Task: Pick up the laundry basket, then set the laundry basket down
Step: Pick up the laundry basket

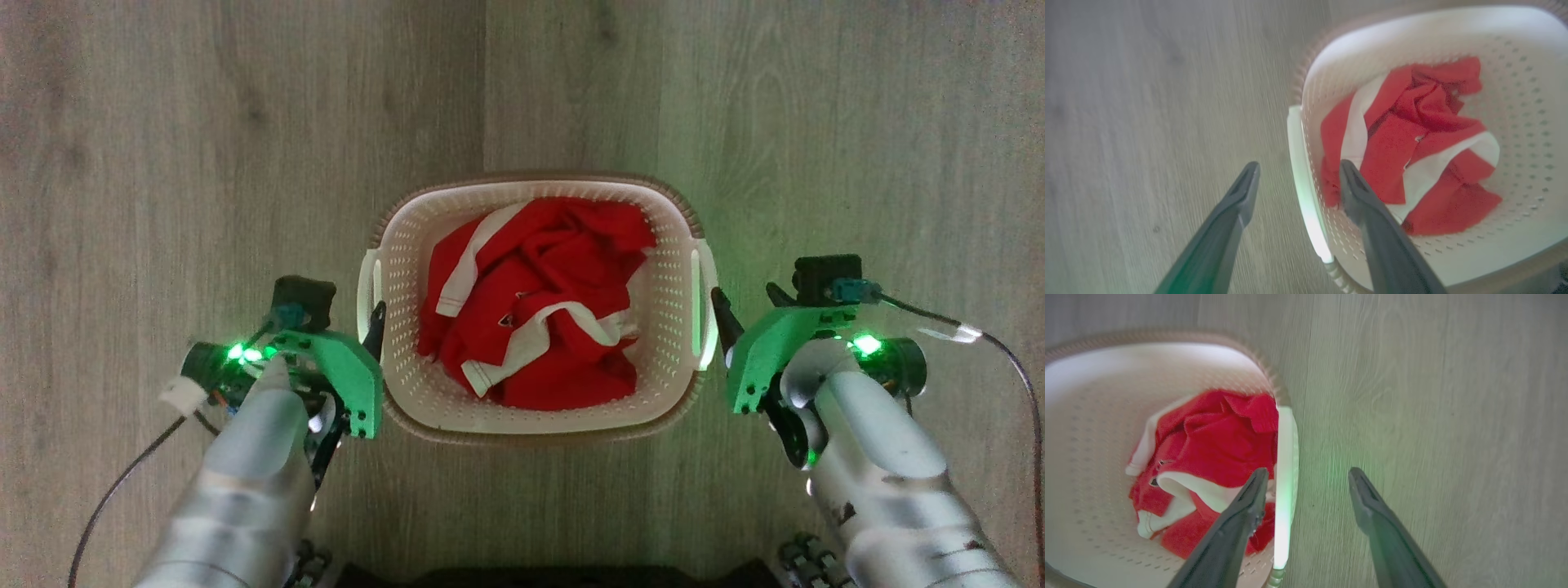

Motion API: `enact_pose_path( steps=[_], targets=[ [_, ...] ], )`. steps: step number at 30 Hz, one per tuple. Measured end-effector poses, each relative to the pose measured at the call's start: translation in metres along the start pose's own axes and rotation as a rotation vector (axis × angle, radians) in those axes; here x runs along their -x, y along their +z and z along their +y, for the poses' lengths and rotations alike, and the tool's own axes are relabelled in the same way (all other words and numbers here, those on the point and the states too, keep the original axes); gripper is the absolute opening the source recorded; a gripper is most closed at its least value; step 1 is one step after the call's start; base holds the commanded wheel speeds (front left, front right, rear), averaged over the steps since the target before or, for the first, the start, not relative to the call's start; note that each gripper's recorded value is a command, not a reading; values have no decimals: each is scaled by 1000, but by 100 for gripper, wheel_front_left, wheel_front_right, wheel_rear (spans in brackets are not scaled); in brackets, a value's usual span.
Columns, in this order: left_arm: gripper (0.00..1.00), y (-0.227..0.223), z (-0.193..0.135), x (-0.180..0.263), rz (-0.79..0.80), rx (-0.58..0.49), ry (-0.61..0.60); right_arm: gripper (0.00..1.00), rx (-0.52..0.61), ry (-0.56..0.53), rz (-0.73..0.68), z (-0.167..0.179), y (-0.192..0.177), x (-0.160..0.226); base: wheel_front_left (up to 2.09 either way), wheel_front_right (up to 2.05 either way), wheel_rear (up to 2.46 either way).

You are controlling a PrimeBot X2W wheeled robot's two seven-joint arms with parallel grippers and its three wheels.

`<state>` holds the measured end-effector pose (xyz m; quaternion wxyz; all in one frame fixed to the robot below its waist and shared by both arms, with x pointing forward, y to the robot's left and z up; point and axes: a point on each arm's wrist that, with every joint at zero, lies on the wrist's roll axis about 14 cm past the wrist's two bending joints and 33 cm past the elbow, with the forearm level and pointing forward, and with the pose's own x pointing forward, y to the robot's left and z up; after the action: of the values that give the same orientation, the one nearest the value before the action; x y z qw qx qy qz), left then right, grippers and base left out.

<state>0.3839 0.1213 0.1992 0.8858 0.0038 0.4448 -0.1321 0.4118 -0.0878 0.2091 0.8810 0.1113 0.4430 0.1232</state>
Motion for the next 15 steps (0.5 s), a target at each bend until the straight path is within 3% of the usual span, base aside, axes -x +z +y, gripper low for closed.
enact_pose_path(
  steps=[15],
  targets=[
    [100,-22,-5,-12,76,16,-34,100,6,20,74,2,-22,-20,0,0,0]
  ],
)
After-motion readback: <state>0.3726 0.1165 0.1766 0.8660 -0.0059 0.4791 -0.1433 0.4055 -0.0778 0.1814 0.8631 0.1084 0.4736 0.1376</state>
